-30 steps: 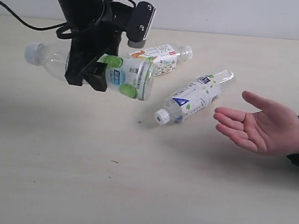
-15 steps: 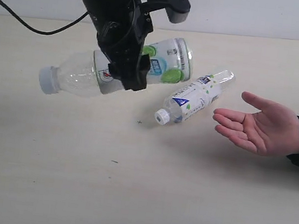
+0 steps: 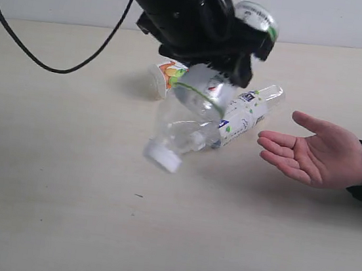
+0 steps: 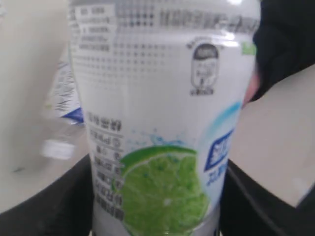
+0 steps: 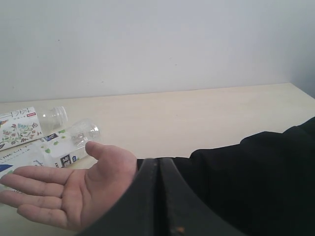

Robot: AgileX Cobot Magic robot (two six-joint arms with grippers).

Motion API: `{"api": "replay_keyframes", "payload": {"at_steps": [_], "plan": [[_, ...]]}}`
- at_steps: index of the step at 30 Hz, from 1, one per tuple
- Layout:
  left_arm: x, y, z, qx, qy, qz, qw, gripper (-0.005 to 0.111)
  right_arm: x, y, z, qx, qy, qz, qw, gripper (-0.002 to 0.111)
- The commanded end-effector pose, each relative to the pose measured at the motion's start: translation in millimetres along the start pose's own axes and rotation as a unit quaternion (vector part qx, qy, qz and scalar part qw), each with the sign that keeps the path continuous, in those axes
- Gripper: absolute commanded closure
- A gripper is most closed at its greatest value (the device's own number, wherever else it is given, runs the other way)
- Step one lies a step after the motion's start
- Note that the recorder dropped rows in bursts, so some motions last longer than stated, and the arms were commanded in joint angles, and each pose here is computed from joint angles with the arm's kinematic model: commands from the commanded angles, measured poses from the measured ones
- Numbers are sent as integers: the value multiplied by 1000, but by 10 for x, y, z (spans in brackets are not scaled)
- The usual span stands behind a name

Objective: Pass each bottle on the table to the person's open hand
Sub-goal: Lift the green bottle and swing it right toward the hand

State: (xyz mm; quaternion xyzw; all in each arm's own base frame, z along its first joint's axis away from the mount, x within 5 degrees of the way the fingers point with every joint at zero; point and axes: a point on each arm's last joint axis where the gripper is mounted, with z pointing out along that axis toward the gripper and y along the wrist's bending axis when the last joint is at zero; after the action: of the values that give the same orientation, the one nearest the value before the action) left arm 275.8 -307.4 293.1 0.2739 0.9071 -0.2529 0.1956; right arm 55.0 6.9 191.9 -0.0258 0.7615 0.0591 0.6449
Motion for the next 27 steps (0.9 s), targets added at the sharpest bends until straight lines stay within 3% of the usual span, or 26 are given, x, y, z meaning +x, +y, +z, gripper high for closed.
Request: {"api": "replay_keyframes", "payload": {"at_steps": [1,5,9,14,17,24,27], "plan": [[-147,-247,-49,132,-67,-152,977,107,8,-2,1,1,-3,-2,1000,108],[-218,-246,44,143,-104,-181,967,107,8,-2,1,1,-3,-2,1000,108],[-203,-318,155,113,-112,-154,975,107,8,-2,1,1,-3,-2,1000,108],[-283,-465,-60,-43,-133,-131,982,107,8,-2,1,1,-3,-2,1000,108],[-268,-602,-115,-77,-139,-121,980,107,8,-2,1,1,-3,-2,1000,108],[-224,-960,122,-74,-114,-104,985,107,8,-2,1,1,-3,-2,1000,108],[-229,-1029,330,-60,-110,-113,986,107,8,-2,1,1,-3,-2,1000,108]]}}
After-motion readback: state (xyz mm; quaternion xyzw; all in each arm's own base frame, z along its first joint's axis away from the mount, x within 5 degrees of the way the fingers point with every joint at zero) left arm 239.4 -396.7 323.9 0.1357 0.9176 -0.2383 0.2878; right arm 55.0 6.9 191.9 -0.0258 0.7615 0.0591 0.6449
